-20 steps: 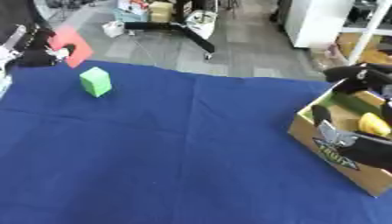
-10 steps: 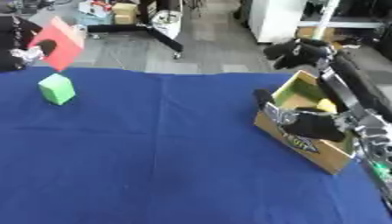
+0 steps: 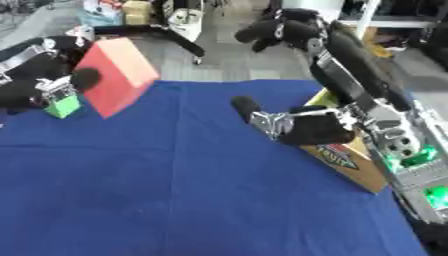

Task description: Pick up the objects with one hand, pass them to the other hand, and then place them into the box on the other side of the table.

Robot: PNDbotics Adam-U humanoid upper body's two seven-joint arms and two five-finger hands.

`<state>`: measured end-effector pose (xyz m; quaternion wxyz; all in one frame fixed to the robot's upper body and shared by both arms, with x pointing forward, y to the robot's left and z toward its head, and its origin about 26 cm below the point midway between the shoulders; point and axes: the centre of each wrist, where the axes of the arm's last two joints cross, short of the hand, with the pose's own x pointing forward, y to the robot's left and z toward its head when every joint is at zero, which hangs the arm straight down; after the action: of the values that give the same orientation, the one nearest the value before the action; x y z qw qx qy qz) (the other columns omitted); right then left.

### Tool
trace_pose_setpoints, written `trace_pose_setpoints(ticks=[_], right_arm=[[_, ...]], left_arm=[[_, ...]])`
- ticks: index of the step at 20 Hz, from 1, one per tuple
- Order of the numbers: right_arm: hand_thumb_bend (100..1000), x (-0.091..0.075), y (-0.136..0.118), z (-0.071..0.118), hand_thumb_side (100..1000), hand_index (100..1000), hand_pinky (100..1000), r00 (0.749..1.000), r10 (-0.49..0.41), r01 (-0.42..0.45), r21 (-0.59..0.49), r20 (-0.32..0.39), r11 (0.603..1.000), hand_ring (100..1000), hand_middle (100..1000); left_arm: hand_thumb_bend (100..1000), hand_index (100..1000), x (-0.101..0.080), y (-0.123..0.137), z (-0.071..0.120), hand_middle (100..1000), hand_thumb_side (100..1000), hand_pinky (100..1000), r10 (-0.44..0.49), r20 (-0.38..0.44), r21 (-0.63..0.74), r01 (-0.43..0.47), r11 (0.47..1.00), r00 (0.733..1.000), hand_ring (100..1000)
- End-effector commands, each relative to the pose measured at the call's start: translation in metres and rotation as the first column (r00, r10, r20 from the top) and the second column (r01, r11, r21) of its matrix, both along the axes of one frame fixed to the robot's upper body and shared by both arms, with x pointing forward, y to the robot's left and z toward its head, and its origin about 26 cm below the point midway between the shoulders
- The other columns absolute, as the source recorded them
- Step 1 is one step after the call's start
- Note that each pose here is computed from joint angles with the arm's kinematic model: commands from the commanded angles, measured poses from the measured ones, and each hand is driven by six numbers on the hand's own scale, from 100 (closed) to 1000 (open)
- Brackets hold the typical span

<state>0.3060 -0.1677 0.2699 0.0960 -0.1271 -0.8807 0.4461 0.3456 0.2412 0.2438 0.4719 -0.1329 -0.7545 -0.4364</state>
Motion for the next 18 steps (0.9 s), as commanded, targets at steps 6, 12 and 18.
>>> trace_pose_setpoints(ticks=[6, 12, 18], right_arm=[[372, -0.006, 0.005, 0.014, 304, 789, 702, 0.985, 0.096, -0.100, 0.026, 0.140, 0.995, 664, 684], [476, -0.007, 0.007, 0.014, 335, 846, 765, 0.968, 0.153, -0.156, -0.002, 0.200, 0.988, 744, 762], [596, -0.009, 0.013, 0.012, 331, 915, 832, 0.954, 0.243, -0.225, -0.115, 0.174, 0.968, 830, 847]], left_arm=[[287, 593, -0.003, -0.023, -0.004, 479, 462, 714, -0.260, -0.093, -0.036, 0.257, 0.966, 0.961, 547], [291, 599, -0.002, -0.038, -0.008, 484, 468, 726, -0.374, -0.162, -0.045, 0.372, 0.927, 0.913, 557], [288, 600, -0.003, -0.045, -0.007, 485, 467, 731, -0.397, -0.177, -0.018, 0.401, 0.916, 0.901, 567]])
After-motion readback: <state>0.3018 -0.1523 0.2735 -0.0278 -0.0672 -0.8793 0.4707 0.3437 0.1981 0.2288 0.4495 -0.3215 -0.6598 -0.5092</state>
